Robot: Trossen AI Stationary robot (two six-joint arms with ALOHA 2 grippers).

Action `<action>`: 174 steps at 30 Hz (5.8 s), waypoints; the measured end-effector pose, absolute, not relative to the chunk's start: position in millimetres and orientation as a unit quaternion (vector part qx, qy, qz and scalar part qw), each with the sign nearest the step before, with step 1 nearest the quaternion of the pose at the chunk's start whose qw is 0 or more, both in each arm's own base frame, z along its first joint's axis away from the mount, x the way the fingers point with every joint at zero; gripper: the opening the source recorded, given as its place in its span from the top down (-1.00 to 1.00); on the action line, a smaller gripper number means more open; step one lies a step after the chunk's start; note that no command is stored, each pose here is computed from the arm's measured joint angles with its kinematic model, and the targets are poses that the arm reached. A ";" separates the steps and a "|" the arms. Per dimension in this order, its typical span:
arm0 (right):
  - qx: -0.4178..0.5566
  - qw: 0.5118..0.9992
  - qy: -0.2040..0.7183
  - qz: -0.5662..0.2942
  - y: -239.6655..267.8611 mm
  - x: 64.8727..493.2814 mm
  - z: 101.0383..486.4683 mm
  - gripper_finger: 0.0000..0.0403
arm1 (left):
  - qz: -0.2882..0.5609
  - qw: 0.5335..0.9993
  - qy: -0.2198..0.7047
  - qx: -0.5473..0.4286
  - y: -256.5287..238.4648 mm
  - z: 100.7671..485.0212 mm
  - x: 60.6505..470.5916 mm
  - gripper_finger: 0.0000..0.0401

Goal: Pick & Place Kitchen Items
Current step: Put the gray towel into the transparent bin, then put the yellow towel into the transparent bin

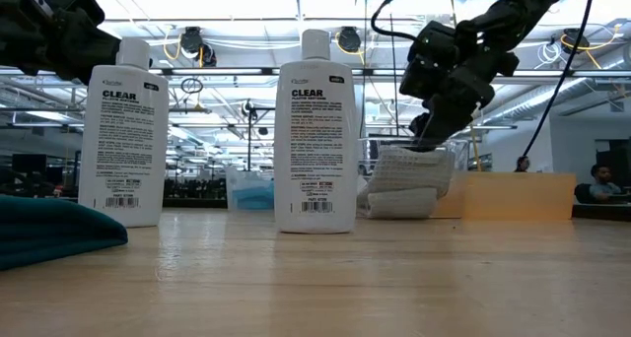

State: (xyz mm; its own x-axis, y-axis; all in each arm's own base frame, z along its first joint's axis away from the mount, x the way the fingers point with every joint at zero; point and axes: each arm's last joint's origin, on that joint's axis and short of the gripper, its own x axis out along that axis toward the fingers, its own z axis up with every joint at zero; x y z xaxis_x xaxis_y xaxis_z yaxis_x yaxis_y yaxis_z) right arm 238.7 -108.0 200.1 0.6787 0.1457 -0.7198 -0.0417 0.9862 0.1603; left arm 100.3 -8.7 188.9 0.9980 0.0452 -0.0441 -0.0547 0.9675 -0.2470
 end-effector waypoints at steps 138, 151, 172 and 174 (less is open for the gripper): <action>-0.029 0.929 0.367 -0.042 -97.6 238.7 213.9 -0.13 | 0.025 0.992 0.019 -0.125 -8.7 188.9 100.3 0.69; -0.067 0.956 0.269 -0.097 -91.2 219.2 259.1 0.03 | 0.025 0.992 0.020 -0.125 -8.7 188.7 100.3 0.69; -0.002 0.972 0.196 -0.125 -52.5 130.3 276.8 0.16 | 0.025 0.992 0.019 -0.125 -8.7 188.7 100.3 0.69; -0.008 0.976 0.178 -0.127 -51.1 126.9 271.7 0.16 | 0.025 0.992 0.019 -0.125 -8.7 188.7 100.3 0.69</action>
State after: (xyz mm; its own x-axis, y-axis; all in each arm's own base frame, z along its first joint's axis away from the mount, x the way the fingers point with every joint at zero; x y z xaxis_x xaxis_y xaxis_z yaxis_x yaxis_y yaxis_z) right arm 126.9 -51.1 271.7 0.9045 -0.2509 -0.3449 0.2456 0.9675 -0.0599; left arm 100.3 -8.7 188.7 0.9980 0.0448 -0.0449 -0.0545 0.9675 -0.2470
